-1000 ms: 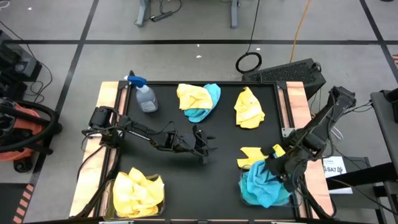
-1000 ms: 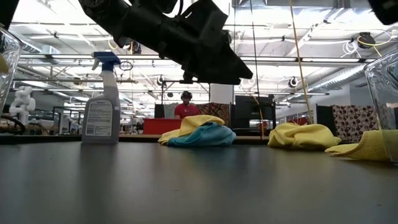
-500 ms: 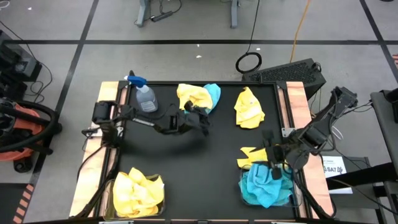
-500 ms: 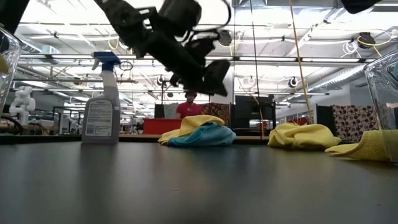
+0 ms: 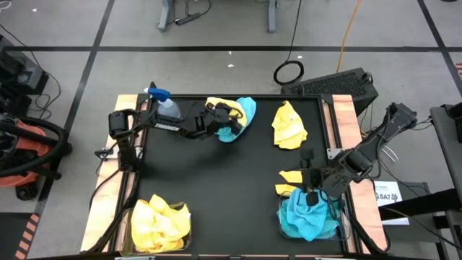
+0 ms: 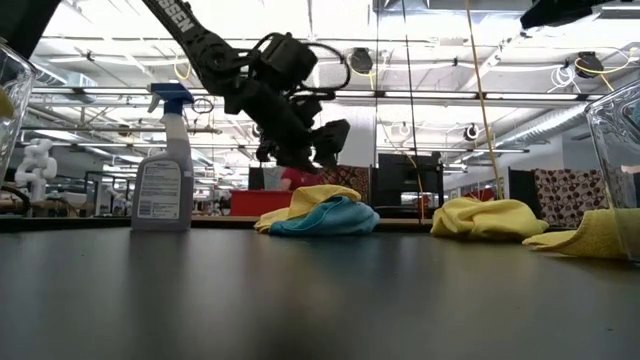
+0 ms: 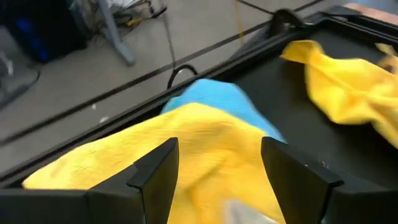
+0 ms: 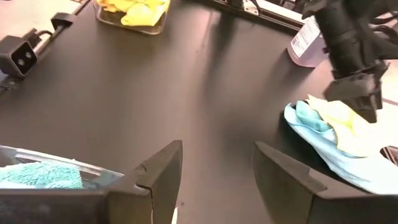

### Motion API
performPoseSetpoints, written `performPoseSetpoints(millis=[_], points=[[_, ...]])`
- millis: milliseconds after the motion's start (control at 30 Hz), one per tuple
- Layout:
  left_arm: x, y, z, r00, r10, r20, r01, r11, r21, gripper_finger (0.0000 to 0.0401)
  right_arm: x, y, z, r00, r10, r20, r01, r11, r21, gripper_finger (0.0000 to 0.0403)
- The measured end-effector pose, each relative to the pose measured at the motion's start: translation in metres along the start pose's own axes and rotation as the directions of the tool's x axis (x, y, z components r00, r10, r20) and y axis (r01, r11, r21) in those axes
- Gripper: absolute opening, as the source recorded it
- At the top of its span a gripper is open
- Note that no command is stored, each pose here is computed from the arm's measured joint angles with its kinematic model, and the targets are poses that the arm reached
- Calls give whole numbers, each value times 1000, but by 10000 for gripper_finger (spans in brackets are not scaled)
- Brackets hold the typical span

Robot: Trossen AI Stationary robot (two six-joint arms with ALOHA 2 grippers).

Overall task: Sort microfiber towel by color & place in baskets
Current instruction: Put the yellow towel into the left transparent bin

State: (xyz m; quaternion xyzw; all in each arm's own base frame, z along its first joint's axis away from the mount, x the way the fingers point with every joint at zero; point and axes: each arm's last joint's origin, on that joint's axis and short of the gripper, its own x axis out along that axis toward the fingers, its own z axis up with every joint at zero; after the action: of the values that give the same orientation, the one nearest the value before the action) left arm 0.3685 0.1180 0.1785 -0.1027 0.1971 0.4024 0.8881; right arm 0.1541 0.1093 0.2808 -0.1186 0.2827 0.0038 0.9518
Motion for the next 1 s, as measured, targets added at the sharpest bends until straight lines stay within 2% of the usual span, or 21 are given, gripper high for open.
performPoseSetpoints(millis=[100, 267, 433, 767, 867, 1000], points=[[7, 14, 2, 999, 31, -24, -33, 998, -62, 235, 9, 6, -2, 1000, -5, -11, 5, 1000, -9, 187], [15, 32, 2, 995, 74, -64, -80, 992, -97, 235, 26, 13, -8, 998, -25, -58, 23, 999, -36, 187], [19, 42, 0, 991, -3, -133, -11, 994, -106, 235, 36, 18, -9, 997, -32, -74, 29, 999, -43, 187], [25, 57, -2, 977, -47, -206, 22, 992, -123, 234, 39, 21, -3, 1000, -20, -24, 19, 999, -47, 187], [26, 59, -2, 976, -58, -210, 29, 990, -134, 219, 39, 21, -2, 1000, -18, -15, 18, 999, -39, 187], [27, 61, -2, 972, -80, -219, 48, 988, -148, 168, 39, 22, -1, 1000, -16, -5, 16, 1000, -16, 187]])
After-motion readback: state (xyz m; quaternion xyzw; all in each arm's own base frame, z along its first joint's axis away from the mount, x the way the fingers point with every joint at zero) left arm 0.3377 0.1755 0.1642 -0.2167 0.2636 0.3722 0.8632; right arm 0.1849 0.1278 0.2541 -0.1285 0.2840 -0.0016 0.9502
